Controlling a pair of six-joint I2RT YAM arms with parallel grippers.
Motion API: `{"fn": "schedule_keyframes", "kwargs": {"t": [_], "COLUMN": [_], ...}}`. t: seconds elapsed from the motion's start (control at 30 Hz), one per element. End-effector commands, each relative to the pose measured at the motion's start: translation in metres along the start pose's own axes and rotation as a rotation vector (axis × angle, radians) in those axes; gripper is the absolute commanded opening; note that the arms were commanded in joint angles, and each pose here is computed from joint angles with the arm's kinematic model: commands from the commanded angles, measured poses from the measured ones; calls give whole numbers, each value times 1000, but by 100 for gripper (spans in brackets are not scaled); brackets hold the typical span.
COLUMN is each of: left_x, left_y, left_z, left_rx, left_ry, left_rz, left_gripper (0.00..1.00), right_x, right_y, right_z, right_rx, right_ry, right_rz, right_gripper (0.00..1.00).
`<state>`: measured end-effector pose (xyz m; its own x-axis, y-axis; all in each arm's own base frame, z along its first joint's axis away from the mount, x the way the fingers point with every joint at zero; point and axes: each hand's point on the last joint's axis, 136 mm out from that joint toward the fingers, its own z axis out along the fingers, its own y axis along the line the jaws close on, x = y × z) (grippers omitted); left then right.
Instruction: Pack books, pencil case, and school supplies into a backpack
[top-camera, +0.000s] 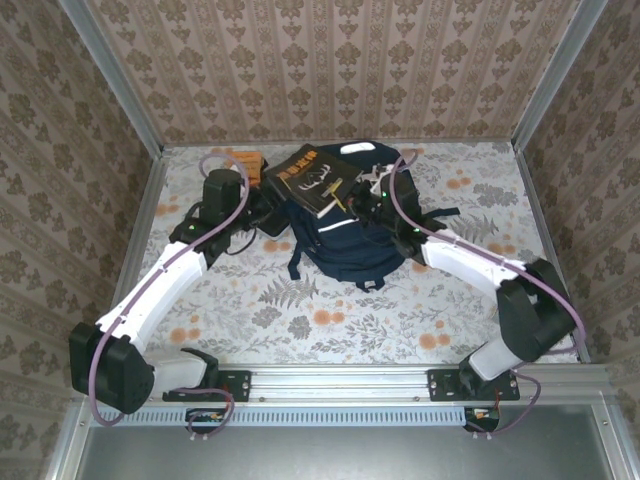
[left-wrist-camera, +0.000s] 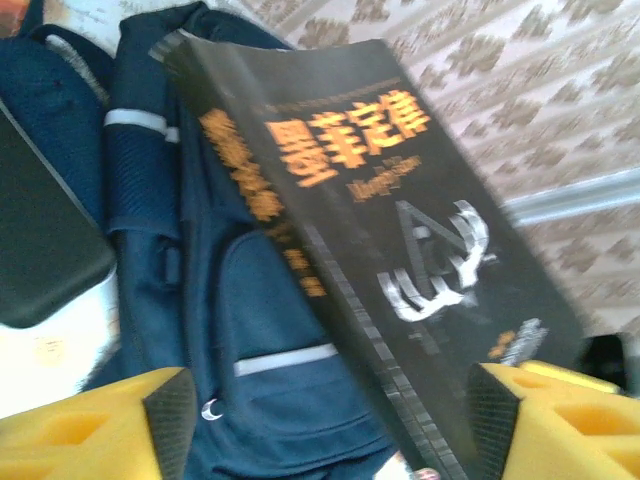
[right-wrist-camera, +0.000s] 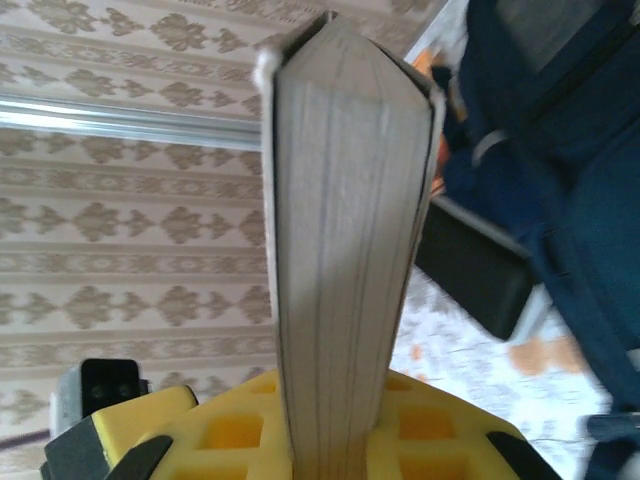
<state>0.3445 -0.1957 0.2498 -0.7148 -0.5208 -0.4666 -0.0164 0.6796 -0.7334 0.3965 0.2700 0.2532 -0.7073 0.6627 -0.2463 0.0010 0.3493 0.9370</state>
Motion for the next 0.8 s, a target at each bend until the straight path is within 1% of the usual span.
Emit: {"fn": "schedule_keyframes", "kwargs": {"t": [0.0, 0.03, 0.07, 0.17, 0.27, 0.43, 0.53, 0.67, 0.73, 0.77], "left_x": [24, 25, 36, 51, 71, 110, 123, 144, 152, 151], "left_y": [16, 18, 12, 2, -13, -29, -40, -54, -57, -57], "left_z": [-2, 0, 3, 14, 28, 58, 73, 96, 111, 116], "left_rx": [-49, -60, -53, -52, -59, -121, -161, -155, -163, -182], "left_ry": [105, 114, 147, 201, 271, 388, 444, 520, 550, 550], "left_rz": [129, 148, 182, 280, 426, 709, 859, 1048, 1123, 1148], "left_gripper": [78, 78, 79, 79, 78, 75, 76, 78, 79, 79], "right_x": [-20, -23, -26, -39, -53, -73, -81, -87, -90, -90], "right_y": [31, 27, 24, 10, -6, -34, -51, -73, -82, -85], "right_z": [-47, -56, -66, -97, -130, -179, -202, -226, -236, -240], "right_rx": [17, 57, 86, 203, 315, 466, 542, 642, 676, 684], "right_ry": [-90, -106, -120, -177, -236, -319, -350, -368, -376, -380], "right_rz": [-246, -282, -314, -390, -422, -413, -392, -352, -333, -325], "right_gripper": [3, 2, 2, 2, 3, 3, 3, 3, 3, 3]}}
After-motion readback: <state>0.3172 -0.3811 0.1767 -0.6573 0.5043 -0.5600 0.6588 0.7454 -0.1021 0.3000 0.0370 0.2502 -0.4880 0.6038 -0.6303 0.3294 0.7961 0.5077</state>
